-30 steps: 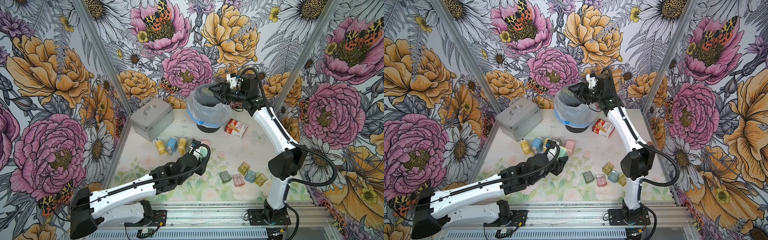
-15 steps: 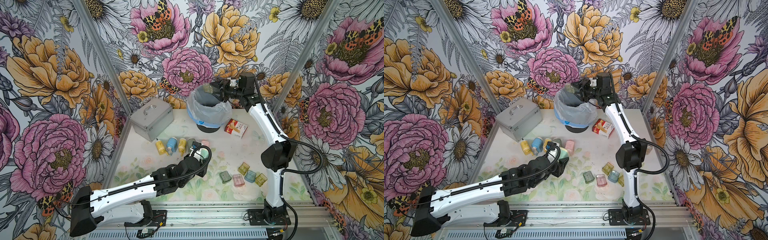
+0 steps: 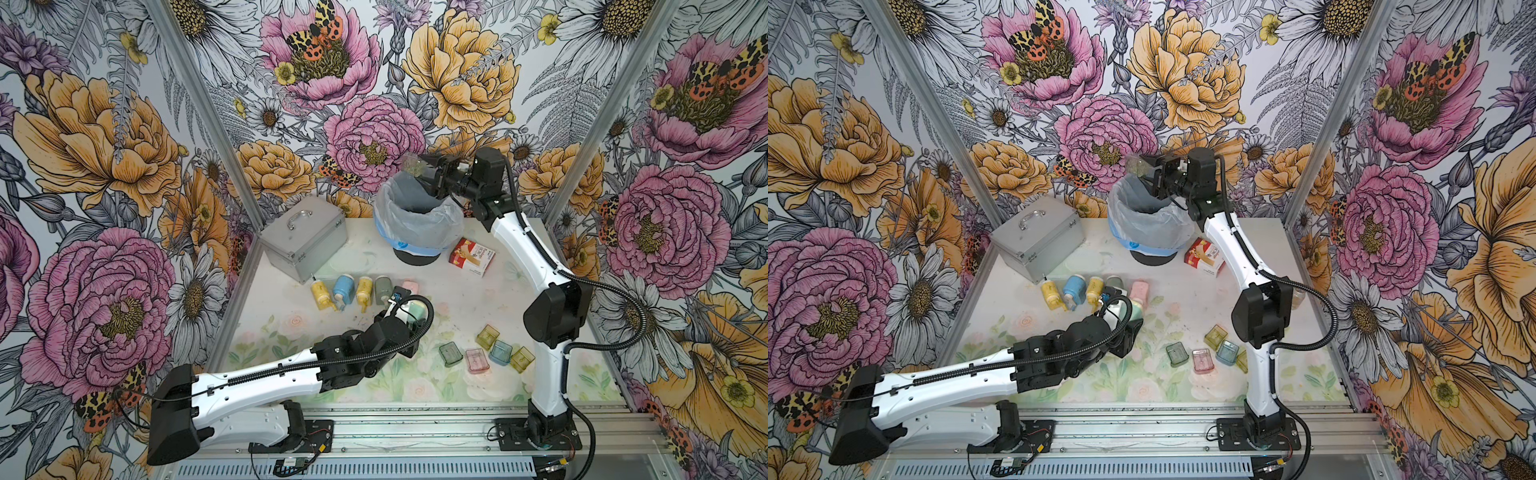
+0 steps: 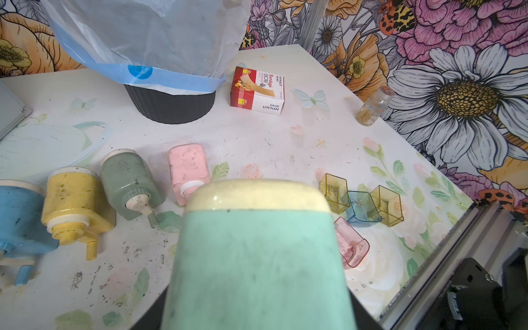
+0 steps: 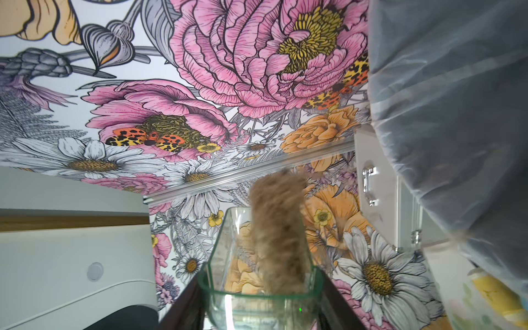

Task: Take out the pencil sharpener tray and clean the shavings
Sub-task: Pour the shavings into the trash bin.

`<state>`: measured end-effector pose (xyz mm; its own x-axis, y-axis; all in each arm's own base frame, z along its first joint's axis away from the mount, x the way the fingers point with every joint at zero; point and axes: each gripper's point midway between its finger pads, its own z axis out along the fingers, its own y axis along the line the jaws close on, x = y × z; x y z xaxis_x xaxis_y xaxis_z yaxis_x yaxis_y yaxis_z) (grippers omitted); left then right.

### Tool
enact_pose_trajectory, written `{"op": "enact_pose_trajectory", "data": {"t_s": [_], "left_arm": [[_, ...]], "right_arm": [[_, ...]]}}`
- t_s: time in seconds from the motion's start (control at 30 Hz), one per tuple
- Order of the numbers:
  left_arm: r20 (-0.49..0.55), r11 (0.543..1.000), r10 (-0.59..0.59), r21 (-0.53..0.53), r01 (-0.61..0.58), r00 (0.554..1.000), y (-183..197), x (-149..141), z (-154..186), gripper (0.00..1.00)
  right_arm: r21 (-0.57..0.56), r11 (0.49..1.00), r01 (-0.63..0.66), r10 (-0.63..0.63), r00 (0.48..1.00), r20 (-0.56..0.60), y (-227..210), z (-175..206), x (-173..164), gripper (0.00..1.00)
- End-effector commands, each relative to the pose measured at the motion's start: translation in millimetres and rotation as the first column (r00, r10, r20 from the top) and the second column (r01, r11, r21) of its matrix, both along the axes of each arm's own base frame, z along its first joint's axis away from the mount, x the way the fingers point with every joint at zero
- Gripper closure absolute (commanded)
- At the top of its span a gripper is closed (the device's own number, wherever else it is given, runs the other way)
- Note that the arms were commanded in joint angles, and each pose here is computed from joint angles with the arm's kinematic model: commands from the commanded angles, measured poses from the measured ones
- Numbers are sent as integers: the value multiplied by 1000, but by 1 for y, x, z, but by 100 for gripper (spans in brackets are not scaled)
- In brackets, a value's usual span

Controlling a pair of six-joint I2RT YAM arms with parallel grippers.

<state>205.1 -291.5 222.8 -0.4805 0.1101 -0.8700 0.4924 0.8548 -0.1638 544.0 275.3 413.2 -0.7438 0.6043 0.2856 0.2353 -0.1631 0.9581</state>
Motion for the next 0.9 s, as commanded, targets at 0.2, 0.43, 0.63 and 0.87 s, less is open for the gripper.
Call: {"op": "enact_pose_trajectory", "data": {"t_s": [0.2, 0.43, 0.63, 0.87], "left_arm": [[47, 996, 49, -76, -45, 998, 12, 0, 30, 79], [52, 996, 53, -77, -49, 997, 11, 1, 31, 79], [53, 997, 58, -62, -54, 997, 9, 3, 29, 79], [71, 998, 60, -30, -58, 996, 0, 9, 24, 79]], "right_arm": [[235, 964, 127, -128, 992, -10, -29, 38, -1, 63], [206, 963, 173, -160, 984, -78, -35, 33, -10, 63], [150, 974, 168, -151, 981, -119, -33, 11, -14, 63], [67, 986, 150, -140, 981, -138, -29, -23, -20, 64]]}}
